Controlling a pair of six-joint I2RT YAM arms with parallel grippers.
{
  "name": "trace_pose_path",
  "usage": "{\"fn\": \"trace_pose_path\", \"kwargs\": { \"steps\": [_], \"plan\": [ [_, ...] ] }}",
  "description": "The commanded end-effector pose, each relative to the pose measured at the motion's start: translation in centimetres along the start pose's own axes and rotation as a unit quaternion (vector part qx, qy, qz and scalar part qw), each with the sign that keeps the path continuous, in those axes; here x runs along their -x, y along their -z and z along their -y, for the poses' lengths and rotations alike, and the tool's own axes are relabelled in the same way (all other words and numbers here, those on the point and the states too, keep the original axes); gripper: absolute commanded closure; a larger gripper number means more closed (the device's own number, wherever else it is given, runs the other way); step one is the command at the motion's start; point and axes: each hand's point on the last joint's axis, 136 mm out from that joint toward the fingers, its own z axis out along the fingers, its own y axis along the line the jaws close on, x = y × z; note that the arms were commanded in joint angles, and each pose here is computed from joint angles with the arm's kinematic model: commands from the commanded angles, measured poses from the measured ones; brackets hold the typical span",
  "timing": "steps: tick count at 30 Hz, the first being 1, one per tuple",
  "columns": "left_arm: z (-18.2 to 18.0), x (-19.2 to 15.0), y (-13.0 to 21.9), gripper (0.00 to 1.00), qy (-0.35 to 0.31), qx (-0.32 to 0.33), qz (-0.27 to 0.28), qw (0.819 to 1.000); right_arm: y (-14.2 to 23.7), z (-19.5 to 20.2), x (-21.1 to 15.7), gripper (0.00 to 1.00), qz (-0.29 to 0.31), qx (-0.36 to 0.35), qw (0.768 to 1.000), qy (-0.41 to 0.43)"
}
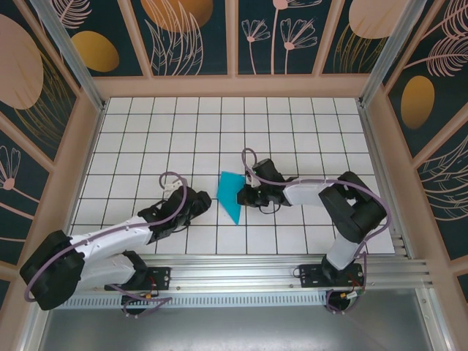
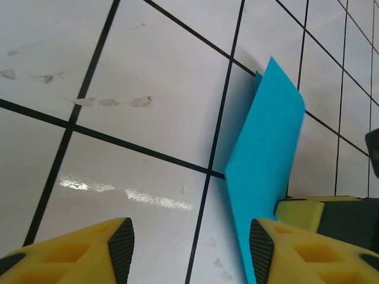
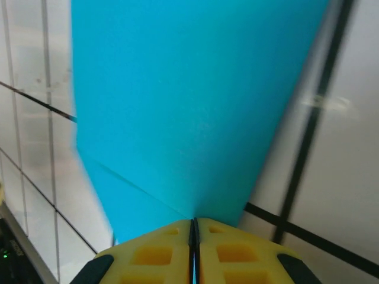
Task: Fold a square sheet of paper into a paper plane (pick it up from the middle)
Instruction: Fold the wing for the fifth time at the center of the table.
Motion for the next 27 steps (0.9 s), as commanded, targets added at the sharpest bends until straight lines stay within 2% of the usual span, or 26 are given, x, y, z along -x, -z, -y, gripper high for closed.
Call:
{"fn": "trace_pose_path", "kwargs": {
  "steps": [1,9,17,27],
  "plan": [
    [2.3,0.2,-0.3,0.43,-0.009,-0.033,-0.012,0.999,-0.3,0.9,-0.4,0.88,-0.002,0.011,1.000,-0.004],
    [5.5,-0.8,-2.3,0.39,-0.004,-0.073,-0.063,0.995,-0.8,2.2,-1.7,0.87,-0.018,0.010,1.000,-0.011],
    [4.9,-1.2,-5.3,0.37,0.013,-0.058,-0.093,0.994,-0.9,2.7,-1.4,0.87,-0.017,-0.005,1.000,-0.005],
    [6.6,-0.7,-7.4,0.47,0.008,-0.112,-0.116,0.987,-1.2,3.0,-1.3,0.87,-0.021,-0.014,1.000,0.005]
  ]
}}
